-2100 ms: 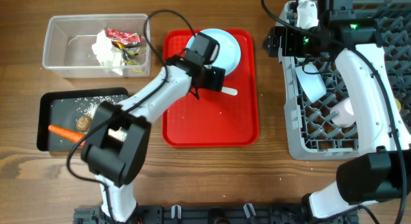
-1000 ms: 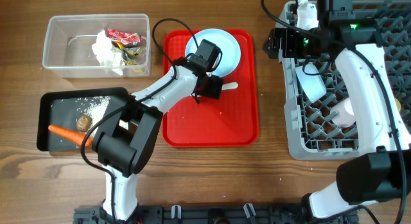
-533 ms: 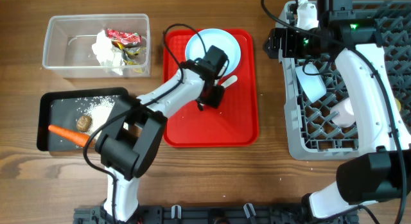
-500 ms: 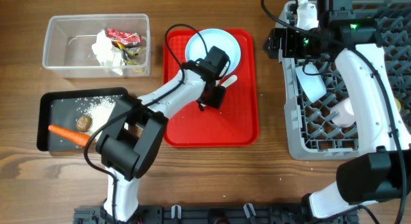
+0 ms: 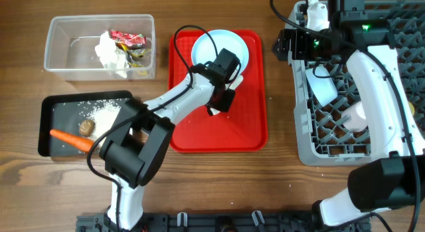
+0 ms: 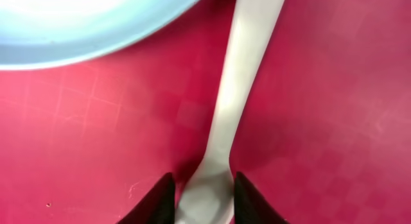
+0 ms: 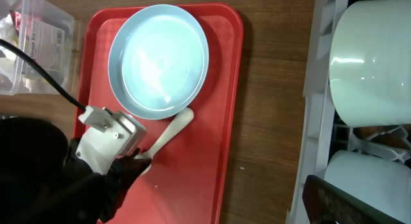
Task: Sort waste into correct bins and load items into the dishwasher rack
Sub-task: 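Close the left gripper on the spoon bowl and lift it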
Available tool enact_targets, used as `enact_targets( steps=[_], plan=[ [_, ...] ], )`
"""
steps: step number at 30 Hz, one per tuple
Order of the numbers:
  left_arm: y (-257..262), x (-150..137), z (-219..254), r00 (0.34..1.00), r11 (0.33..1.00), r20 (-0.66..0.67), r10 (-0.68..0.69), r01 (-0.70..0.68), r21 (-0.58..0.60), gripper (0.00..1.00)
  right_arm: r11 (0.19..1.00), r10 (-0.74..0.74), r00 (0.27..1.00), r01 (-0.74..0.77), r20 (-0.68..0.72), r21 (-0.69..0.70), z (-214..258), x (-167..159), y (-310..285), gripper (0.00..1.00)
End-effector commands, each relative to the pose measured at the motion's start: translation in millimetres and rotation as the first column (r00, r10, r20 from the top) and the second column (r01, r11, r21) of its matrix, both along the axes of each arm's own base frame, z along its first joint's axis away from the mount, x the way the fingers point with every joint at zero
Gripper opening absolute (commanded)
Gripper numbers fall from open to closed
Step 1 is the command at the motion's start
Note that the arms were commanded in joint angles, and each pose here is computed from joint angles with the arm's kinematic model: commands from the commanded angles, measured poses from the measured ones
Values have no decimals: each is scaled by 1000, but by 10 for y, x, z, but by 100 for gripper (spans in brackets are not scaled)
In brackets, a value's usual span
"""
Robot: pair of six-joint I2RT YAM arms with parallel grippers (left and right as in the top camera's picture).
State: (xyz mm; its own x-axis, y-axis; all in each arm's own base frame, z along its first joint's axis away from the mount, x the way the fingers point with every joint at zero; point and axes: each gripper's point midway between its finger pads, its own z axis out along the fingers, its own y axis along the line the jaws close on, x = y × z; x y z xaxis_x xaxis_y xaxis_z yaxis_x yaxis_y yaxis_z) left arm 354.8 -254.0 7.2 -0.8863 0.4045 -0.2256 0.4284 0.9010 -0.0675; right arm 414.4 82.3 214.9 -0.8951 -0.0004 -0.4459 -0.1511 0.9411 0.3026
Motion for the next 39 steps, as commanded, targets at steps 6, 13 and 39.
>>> enact_targets(
  steps=[6,13,39],
  plan=[
    [46,-84,-135,999,1000,-39,-3,4,21,8,1000,5,1000,-5,-4,-15,-36,11,-24,100],
    [95,-156,-150,998,999,-68,-2,4,41,42,1000,5,1000,-5,-7,-15,-41,5,-26,100],
    [136,-328,-64,987,998,-156,26,-18,53,4,1000,-5,1000,5,-14,-28,-54,-4,-57,100]
  ],
)
